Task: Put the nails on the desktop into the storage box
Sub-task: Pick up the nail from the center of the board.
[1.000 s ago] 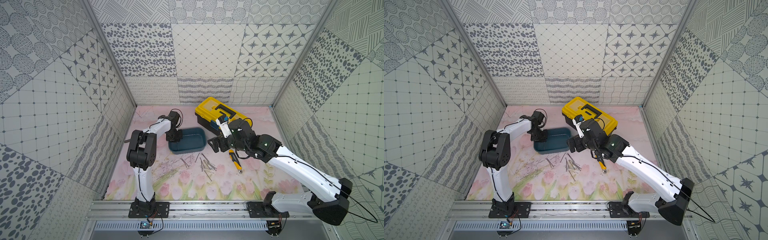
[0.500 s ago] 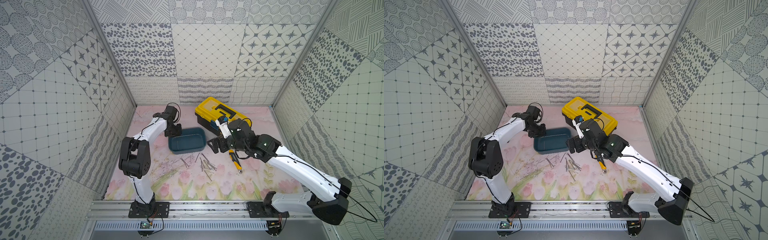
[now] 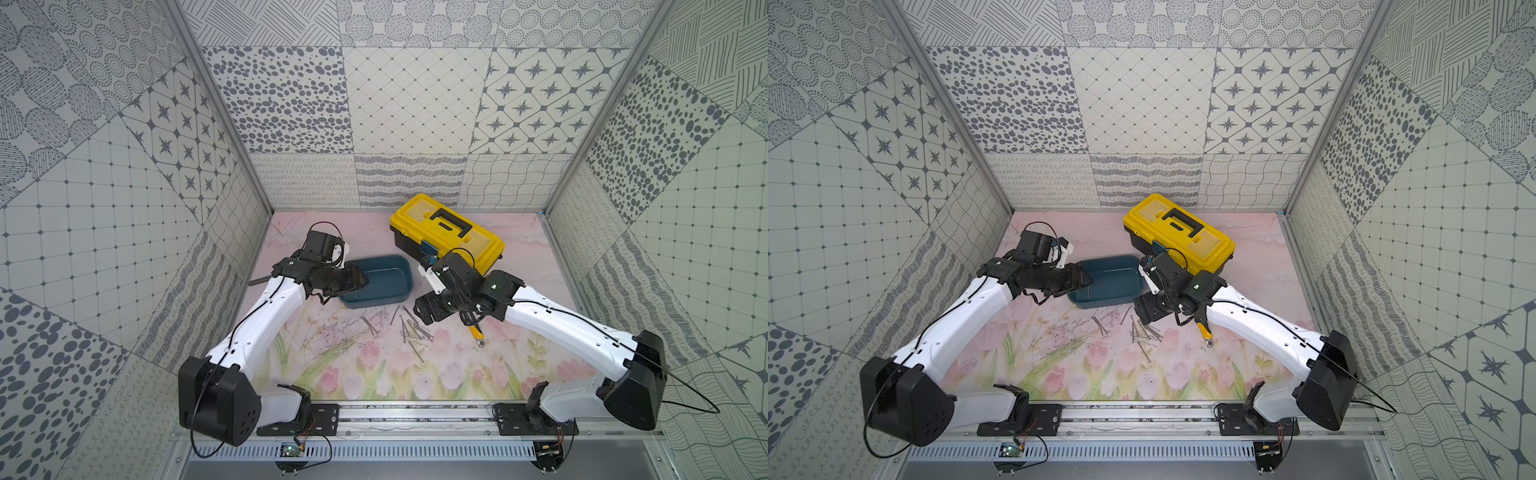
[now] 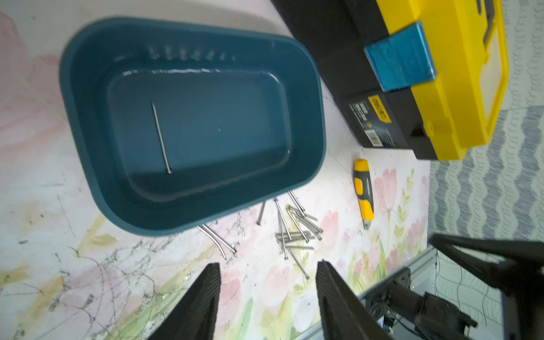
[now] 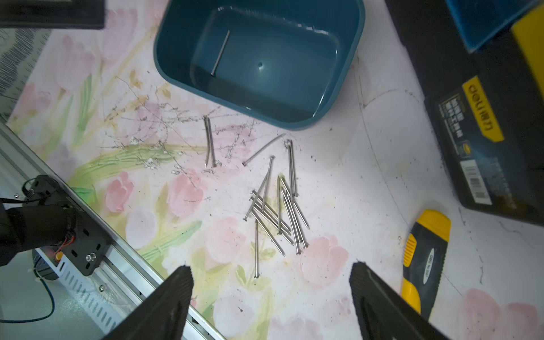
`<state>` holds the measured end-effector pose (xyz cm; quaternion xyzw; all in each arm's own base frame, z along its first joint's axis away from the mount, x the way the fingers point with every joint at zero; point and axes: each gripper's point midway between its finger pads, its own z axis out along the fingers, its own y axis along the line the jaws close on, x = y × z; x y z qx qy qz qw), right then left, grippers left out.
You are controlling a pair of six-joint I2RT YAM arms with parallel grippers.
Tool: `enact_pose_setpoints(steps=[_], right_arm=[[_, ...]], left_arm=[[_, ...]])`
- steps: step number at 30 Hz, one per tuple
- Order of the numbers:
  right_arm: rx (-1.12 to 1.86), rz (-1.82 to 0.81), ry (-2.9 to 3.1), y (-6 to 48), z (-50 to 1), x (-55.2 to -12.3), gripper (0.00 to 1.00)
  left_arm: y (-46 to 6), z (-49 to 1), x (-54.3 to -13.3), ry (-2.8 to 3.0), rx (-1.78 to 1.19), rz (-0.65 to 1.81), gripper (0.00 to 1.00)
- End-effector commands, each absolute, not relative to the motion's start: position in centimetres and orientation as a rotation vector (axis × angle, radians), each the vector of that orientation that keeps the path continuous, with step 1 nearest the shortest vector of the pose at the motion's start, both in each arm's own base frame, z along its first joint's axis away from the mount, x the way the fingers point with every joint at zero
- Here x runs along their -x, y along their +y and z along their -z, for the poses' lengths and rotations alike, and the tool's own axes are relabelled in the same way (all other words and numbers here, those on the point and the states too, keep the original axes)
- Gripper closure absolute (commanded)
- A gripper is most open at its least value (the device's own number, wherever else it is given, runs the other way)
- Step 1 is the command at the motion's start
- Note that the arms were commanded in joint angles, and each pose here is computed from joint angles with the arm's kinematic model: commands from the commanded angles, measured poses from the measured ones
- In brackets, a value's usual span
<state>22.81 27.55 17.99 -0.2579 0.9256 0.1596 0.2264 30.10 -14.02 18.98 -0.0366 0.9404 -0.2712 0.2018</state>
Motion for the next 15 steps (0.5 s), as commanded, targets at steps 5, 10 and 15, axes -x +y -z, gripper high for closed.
enact_pose_setpoints(steps=[5, 10, 15], right_arm=[[0.769, -0.371, 2.685, 27.0, -12.9, -19.5, 0.15], [0.805, -0.319, 2.724, 27.2, -10.8, -18.1, 0.17], [0.843, -0.274, 2.736, 27.6, -9.3, -17.1, 0.20]], left_arm=[[-16.9, -17.7, -22.3, 2.623, 0.024, 0.965, 0.40], [-17.9, -17.0, -19.7, 2.591, 0.001, 1.024, 0.40], [-18.6, -16.2, -17.8, 2.570, -0.024, 1.092, 0.38]])
